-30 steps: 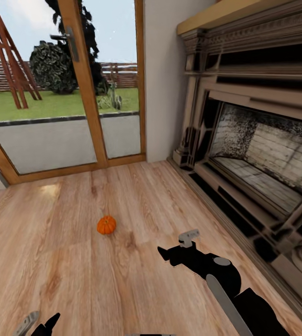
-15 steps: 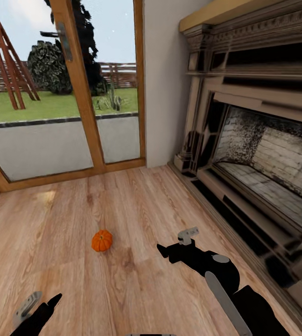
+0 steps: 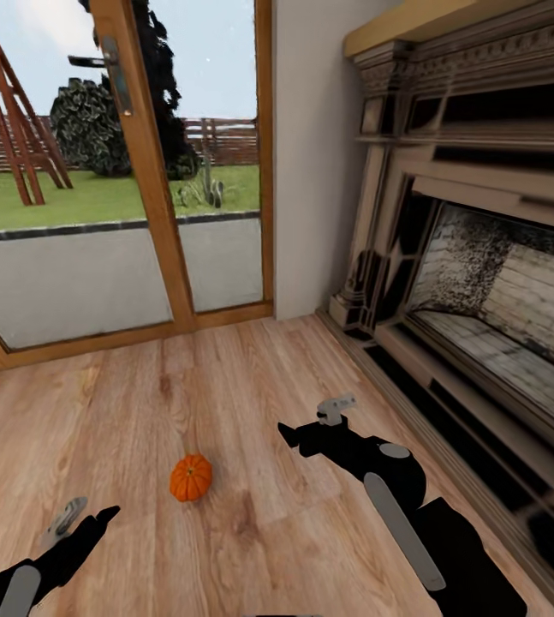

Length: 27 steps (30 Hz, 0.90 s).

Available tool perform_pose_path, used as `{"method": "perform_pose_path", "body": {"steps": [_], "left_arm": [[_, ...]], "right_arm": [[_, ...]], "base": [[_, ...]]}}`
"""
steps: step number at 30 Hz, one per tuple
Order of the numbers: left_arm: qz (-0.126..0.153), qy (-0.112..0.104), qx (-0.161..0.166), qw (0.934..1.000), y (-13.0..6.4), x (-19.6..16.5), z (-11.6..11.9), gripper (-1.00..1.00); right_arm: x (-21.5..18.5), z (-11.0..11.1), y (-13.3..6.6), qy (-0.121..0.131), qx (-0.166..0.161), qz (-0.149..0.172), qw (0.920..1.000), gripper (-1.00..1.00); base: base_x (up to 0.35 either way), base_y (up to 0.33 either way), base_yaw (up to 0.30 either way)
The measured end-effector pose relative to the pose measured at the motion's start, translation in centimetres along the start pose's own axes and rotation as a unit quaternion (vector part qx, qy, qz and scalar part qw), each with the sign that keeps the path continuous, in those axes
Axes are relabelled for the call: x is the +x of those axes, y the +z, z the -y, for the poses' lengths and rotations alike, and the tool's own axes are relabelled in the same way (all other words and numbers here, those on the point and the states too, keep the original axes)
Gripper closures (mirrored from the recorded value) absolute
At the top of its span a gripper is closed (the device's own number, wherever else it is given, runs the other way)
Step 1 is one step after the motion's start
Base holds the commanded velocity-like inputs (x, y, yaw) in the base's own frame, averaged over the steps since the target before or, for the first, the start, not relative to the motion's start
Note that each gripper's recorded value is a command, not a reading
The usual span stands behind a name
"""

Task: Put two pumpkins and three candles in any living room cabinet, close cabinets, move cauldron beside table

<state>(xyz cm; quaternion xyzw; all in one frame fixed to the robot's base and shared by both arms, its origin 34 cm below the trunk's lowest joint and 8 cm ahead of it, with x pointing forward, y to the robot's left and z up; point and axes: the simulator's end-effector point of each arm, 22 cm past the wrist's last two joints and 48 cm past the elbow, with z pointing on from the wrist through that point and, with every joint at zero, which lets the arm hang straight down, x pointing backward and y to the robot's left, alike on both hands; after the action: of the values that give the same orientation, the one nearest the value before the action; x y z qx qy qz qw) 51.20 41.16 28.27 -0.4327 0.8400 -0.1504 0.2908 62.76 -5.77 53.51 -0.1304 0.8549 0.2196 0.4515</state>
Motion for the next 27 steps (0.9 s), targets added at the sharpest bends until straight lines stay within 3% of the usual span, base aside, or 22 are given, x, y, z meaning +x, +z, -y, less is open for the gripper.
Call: {"method": "perform_pose_path", "body": {"steps": [21, 25, 27], "left_arm": [[-0.001, -0.001, 0.017, 0.9998, -0.1, 0.6, 1.4, -1.00], [-0.014, 0.015, 0.025, 0.9995, 0.0, 1.4, 2.6, -1.00], [-0.023, 0.035, 0.027, 0.9988, 0.2, 1.9, 3.3, -1.00]], "right_arm": [[-1.6, -0.5, -0.9, -0.008, 0.000, 0.016, 0.9998, -1.00], [-1.6, -0.6, -1.0, -0.009, 0.000, 0.016, 0.9998, -1.00], [-1.6, -0.5, -1.0, -0.009, 0.001, 0.015, 0.9998, -1.00]], "base": [[0.234, 0.229, 0.000], [0.030, 0.033, 0.000], [0.010, 0.011, 0.000]]}}
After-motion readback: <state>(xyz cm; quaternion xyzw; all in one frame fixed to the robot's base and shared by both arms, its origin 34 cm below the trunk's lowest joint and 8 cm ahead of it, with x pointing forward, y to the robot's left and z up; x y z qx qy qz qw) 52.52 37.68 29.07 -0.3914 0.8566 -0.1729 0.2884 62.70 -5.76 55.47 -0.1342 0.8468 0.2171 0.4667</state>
